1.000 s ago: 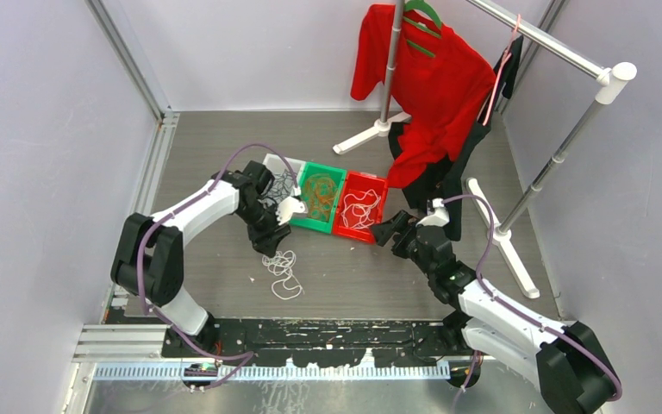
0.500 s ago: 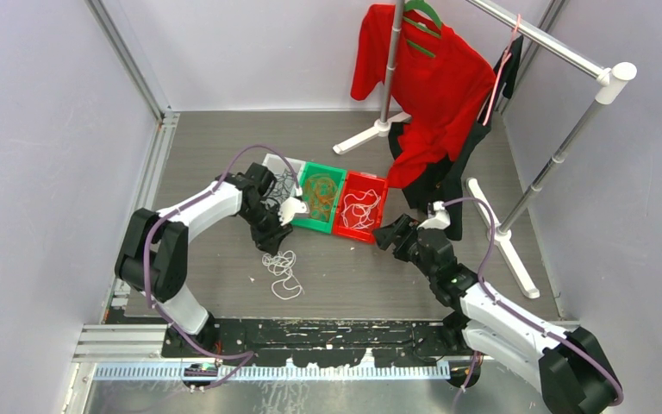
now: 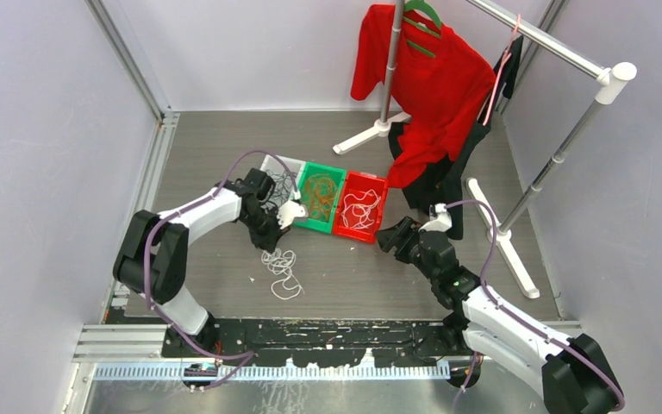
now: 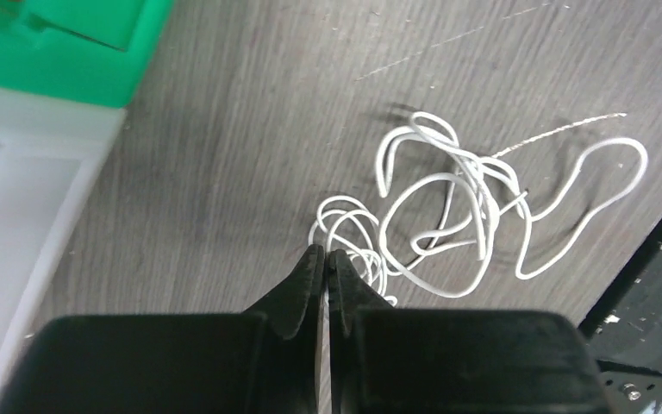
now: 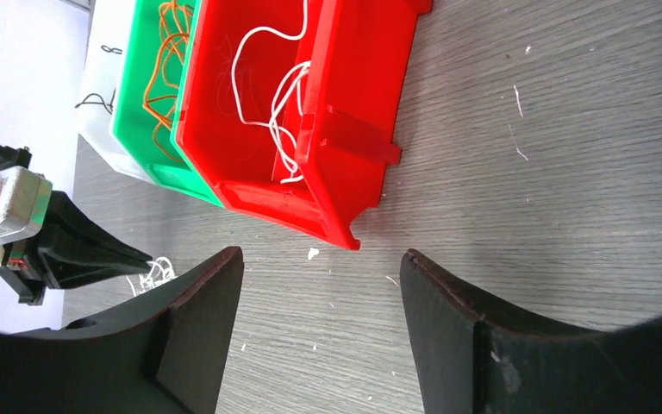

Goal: Untangle the cables
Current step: Untie the cable.

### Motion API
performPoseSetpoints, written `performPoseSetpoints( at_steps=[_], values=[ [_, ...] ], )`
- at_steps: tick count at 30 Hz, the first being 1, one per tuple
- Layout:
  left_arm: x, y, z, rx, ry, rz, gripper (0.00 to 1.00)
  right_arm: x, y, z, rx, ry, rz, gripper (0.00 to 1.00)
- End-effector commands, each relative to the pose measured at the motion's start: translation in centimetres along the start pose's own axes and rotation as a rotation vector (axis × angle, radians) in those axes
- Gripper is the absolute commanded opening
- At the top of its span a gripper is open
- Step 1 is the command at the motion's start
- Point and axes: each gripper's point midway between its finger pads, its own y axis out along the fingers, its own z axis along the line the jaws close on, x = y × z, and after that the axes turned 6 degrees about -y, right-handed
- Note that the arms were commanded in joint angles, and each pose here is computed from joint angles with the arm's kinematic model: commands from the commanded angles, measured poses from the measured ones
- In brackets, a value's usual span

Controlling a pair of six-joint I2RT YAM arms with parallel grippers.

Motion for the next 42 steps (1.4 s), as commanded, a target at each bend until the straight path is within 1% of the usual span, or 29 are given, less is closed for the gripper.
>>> performPoseSetpoints(
  at_steps=[1, 4, 7, 8, 11, 15, 19, 22, 25, 26, 32, 42],
  values=[
    [3.7, -2.3, 2.2, 0.162, 0.022, -0.149, 0.0, 0.7, -0.2, 1.0, 0.035, 0.009, -0.026, 0.71],
    [4.6, -4.4, 1.9, 0.209, 0.021, -0.178, 0.0, 0.4, -0.4, 2.3, 0.071, -0.017, -0.017, 0.71],
    [5.5, -7.8, 0.4, 0.237, 0.035, -0.207, 0.0, -0.6, -0.6, 4.9, 0.111, -0.119, -0.011, 0.72],
    [5.8, -9.0, -0.2, 0.244, 0.037, -0.22, 0.0, -1.7, -0.9, 6.4, 0.142, -0.163, 0.009, 0.73],
    [6.1, -12.3, -2.6, 0.234, 0.052, -0.241, 0.0, -2.7, -0.8, 9.3, 0.173, -0.244, 0.01, 0.74],
    [6.5, -15.8, -6.2, 0.21, 0.052, -0.283, 0.0, -2.7, -1.2, 14.3, 0.247, -0.331, -0.014, 0.79],
    [7.0, -17.6, -8.8, 0.175, 0.032, -0.321, 0.0, -1.3, -1.9, 20.1, 0.353, -0.353, -0.064, 0.81],
    [7.8, -18.7, -10.5, 0.128, 0.004, -0.368, 0.0, -0.5, -2.2, 23.3, 0.411, -0.341, -0.094, 0.81],
    [8.4, -19.5, -11.8, 0.082, -0.018, -0.404, 0.0, 0.0, -2.3, 25.5, 0.452, -0.325, -0.117, 0.8],
    [9.0, -20.3, -12.7, 0.054, -0.031, -0.44, 0.0, -0.1, -2.3, 26.8, 0.465, -0.336, -0.129, 0.8],
    [9.4, -20.8, -14.1, -0.007, -0.046, -0.468, 0.0, -0.2, -2.4, 28.3, 0.508, -0.302, -0.152, 0.79],
    [9.3, -20.4, -14.4, -0.039, -0.048, -0.461, 0.0, 0.2, -2.8, 29.3, 0.546, -0.26, -0.165, 0.76]
  ],
)
